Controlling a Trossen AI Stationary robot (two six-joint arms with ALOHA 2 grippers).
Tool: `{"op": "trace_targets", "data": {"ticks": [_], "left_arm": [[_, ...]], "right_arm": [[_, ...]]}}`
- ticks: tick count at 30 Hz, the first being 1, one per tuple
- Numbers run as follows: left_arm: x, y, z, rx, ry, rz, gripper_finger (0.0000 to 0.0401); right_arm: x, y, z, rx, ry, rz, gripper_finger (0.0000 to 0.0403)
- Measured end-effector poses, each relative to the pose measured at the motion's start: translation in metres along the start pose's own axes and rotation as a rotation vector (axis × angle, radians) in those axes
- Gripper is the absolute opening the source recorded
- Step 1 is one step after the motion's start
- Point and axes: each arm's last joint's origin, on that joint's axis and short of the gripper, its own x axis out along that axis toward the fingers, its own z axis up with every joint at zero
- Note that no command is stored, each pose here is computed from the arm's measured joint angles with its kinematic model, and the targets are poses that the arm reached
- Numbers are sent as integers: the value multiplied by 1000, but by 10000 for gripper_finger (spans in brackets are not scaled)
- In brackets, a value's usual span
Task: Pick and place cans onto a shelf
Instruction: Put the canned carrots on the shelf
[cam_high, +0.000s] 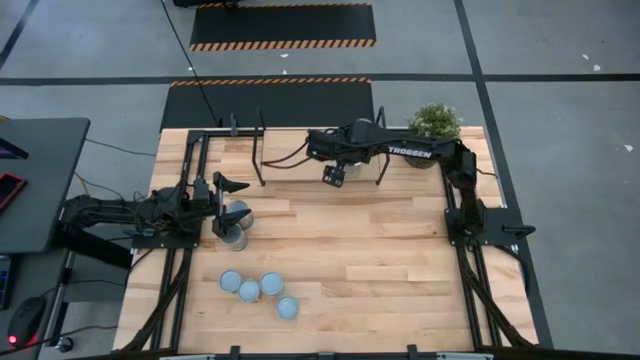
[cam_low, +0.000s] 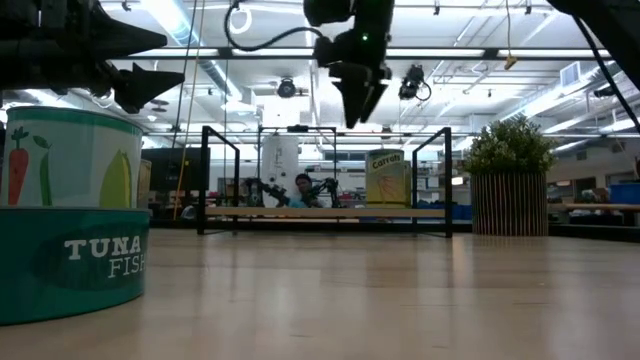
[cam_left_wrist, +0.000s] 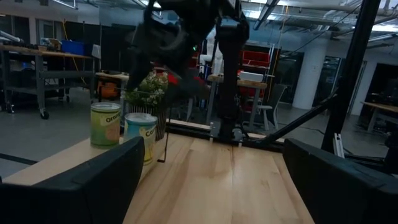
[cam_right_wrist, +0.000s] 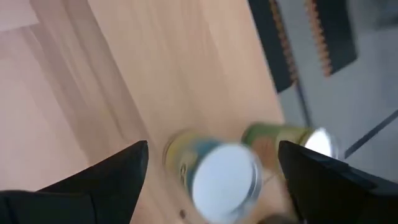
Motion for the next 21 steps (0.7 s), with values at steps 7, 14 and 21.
{"op": "trace_targets", "data": {"ticks": [7,14,21], "left_arm": [[0,0,-1,1,7,1,387],[0,0,0,-1,2,0,387],[0,0,-1,0,6,1,387]], "right_arm": [[30,17,-8,-125,76,-118,366],[48,23,-22,-197,147,-190,366],[56,18,-29,-180,197,-223,366]]}}
